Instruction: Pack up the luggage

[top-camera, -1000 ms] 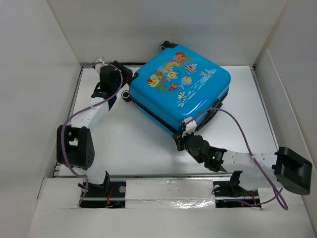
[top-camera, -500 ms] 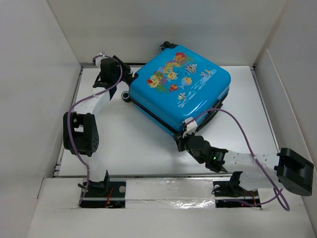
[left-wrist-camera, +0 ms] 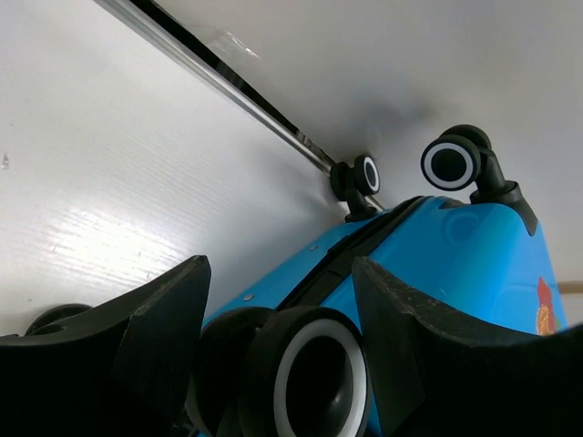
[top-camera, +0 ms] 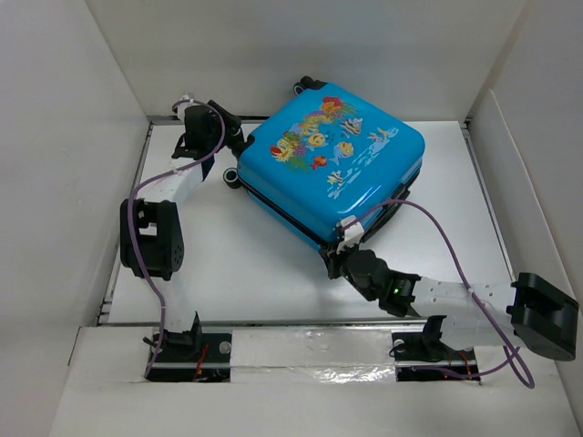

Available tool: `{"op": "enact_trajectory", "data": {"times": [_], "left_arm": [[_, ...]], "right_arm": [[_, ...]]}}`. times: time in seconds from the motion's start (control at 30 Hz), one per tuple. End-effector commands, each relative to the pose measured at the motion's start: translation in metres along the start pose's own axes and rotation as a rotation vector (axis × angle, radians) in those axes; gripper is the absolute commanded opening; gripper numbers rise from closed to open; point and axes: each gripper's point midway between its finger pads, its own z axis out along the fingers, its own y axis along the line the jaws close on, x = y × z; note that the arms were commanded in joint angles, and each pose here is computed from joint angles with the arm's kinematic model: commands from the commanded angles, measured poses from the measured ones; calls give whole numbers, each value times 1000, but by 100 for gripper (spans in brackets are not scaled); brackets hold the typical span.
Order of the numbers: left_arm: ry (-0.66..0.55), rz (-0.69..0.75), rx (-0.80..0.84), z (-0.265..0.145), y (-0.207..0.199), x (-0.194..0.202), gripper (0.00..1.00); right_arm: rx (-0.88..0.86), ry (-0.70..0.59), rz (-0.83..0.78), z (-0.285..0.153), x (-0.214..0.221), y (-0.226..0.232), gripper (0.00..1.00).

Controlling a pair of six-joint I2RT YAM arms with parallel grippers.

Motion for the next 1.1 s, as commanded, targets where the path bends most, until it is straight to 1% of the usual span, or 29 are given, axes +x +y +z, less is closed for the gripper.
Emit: {"op": "enact_trajectory", "data": {"times": [0.0,0.07,0.13,0.17,0.2,0.27,0.3,0.4,0.43,0.47,0.5,0.53,0.63,0.67,0.73,0.77,0.83,0.87,0.9,0.93,0.97,1.0,1.03,1.07], "left_arm": [[61,-40,137,-1,-36,11,59],[97,-23,144,4,-38,21,59],[85,-15,155,2,-39,19,45],[83,-12,171,0,-40,26,35],[80,-11,175,-1,-39,26,18],[90,1,183,-4,-39,33,4],[98,8,184,-5,-40,39,0],[78,12,179,-17,-26,49,0],[62,-21,212,-28,-31,46,0],[71,-38,212,-33,-14,61,0],[78,-51,210,-38,-7,67,0],[92,-58,221,-50,-2,85,0],[106,-49,232,-72,3,108,0],[138,-39,242,-84,11,135,0],[144,-25,250,-99,11,148,0],[181,-12,257,-109,14,169,0],[193,-9,281,-121,9,177,0],[209,-4,286,-127,11,185,0],[238,6,310,-137,3,198,0],[232,13,330,-146,-4,198,0],[250,26,326,-153,-1,208,0],[278,43,346,-164,-7,221,0],[263,48,362,-172,-13,218,0],[280,58,346,-179,-3,226,0]], "right_arm": [[-152,-112,72,-7,-39,41,0],[-154,-114,73,-8,-40,41,0],[-151,-112,72,-9,-38,39,0],[-153,-120,76,-12,-41,39,0],[-153,-120,76,-12,-42,39,0],[-152,-121,76,-16,-43,37,0],[-152,-122,77,-17,-43,36,0],[-147,-123,67,-22,-44,32,0],[-143,-117,61,-23,-43,31,0],[-140,-115,55,-25,-43,29,0],[-143,-125,49,-28,-47,28,0],[-133,-113,37,-29,-44,25,0],[-112,-102,11,-36,-46,16,0],[-114,-97,6,-38,-46,15,0],[-109,-90,-9,-40,-47,11,0],[-117,-89,-12,-40,-47,13,0],[-157,-97,-19,-38,-52,23,0],[-167,-70,-39,-31,-45,27,0],[-203,-54,-59,-28,-43,36,0],[-230,-70,-56,-24,-54,47,0],[-240,-35,-79,-13,-44,53,0],[-289,-27,-98,-10,-43,67,0],[-330,-58,-96,-7,-60,85,0],[-349,-61,-105,-2,-63,93,0]]}}
